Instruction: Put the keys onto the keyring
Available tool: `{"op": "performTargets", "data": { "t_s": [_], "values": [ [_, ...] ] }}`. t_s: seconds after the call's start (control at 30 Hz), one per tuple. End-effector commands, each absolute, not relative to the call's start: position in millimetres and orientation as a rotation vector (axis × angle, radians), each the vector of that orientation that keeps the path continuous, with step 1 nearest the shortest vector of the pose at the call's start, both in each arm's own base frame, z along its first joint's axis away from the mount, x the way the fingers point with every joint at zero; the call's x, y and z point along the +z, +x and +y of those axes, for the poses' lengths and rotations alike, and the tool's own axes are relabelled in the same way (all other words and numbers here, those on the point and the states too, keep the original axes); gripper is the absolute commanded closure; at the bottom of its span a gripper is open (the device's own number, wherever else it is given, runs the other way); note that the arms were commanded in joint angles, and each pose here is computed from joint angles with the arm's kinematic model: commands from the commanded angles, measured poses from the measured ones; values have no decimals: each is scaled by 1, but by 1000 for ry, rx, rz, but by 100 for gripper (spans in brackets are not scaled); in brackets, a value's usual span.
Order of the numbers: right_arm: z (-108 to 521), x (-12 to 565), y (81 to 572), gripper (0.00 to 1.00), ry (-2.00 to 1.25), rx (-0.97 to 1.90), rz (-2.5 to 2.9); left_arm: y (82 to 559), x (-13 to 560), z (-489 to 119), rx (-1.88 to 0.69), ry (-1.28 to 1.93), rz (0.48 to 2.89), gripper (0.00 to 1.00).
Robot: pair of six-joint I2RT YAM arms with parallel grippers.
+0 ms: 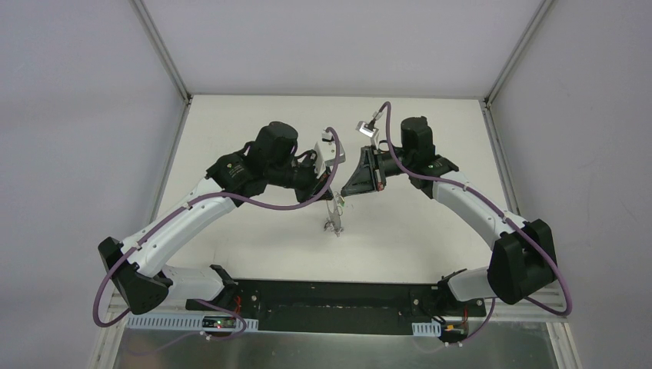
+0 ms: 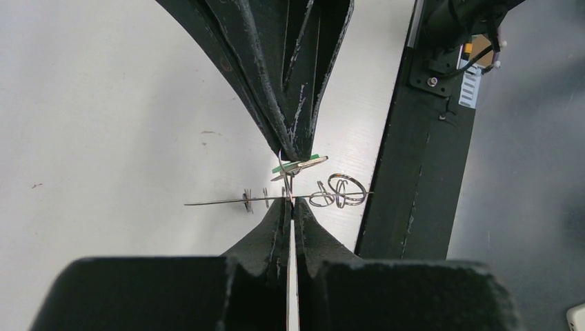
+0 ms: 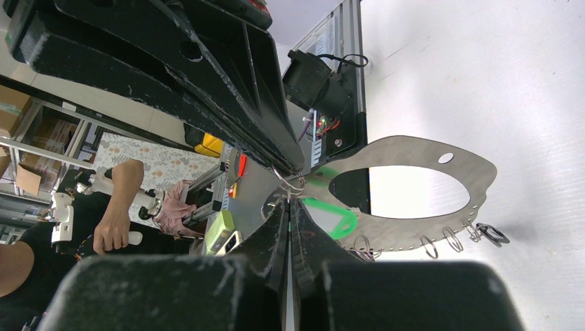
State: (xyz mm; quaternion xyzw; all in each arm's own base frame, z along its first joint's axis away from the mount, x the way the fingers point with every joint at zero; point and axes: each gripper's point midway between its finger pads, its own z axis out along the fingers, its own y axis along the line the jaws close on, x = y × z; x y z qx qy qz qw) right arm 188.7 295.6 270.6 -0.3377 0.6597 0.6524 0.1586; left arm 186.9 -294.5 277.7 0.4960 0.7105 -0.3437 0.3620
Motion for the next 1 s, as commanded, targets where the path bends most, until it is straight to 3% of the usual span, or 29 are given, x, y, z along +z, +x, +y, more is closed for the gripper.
{"op": "performTargets", "data": {
  "t_s": [0.0, 0.43, 0.97],
  "values": [
    [296, 272, 190, 98, -987, 1831, 1850, 178, 302, -301, -936, 1296, 1704, 100],
    [296, 270, 190, 90, -980, 1818, 1857, 182, 300, -301, -914, 1299, 1690, 100],
    [290, 269, 187, 88, -982, 1788, 1846, 183, 302, -299, -898, 1305, 1676, 100]
  ]
}}
